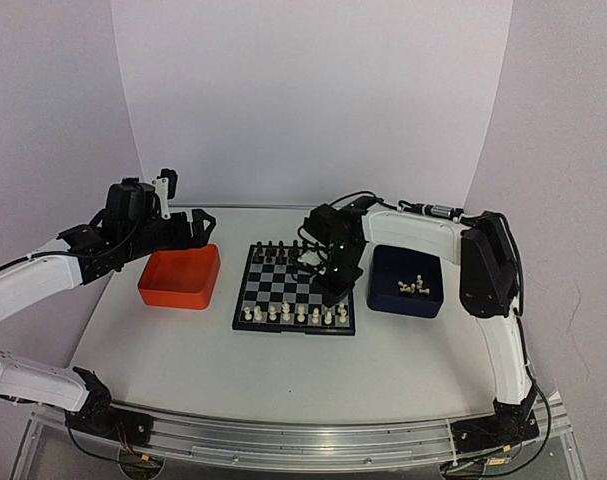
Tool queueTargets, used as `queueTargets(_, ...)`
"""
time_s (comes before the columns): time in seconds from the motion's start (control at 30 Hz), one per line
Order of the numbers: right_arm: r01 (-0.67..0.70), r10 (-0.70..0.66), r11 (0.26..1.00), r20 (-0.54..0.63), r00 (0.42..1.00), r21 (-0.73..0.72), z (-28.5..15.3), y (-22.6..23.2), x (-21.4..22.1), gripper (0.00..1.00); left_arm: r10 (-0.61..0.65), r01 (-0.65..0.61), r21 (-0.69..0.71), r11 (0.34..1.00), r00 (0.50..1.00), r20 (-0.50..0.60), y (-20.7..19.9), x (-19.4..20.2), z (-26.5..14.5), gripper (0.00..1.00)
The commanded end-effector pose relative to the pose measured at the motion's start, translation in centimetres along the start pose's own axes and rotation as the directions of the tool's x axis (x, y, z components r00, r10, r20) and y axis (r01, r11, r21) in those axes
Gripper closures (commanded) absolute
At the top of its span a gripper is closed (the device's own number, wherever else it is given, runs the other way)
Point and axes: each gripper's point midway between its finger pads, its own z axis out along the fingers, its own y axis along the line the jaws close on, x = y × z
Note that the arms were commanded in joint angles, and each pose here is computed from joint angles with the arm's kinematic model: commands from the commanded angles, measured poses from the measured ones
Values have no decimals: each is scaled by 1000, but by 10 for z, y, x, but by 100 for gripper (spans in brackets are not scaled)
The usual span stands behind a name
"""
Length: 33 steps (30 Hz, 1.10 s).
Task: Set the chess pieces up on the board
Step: Place the chess piece on the chessboard.
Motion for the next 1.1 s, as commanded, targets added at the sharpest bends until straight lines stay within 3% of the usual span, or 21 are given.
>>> queueTargets(0.0,17,-16,999,-15,1000,39,1,-6,-3,100,-6,6,-4,1000,999,34,0,-11,-9,0)
queueTargets(0.6,-29,30,999,-29,999,43,19,-8,-5,100,3,-3,10,1000,1000,24,-2,-9,-7,0)
queueTargets(0.8,-43,44,998,-28,999,43,20,-8,-3,94,8,-8,18,1000,1000,15,-4,-8,-4,0)
queueTargets(1.07,-58,59,997,-8,998,51,12,-9,-6,80,14,-14,29,999,1000,13,-6,-7,-3,0)
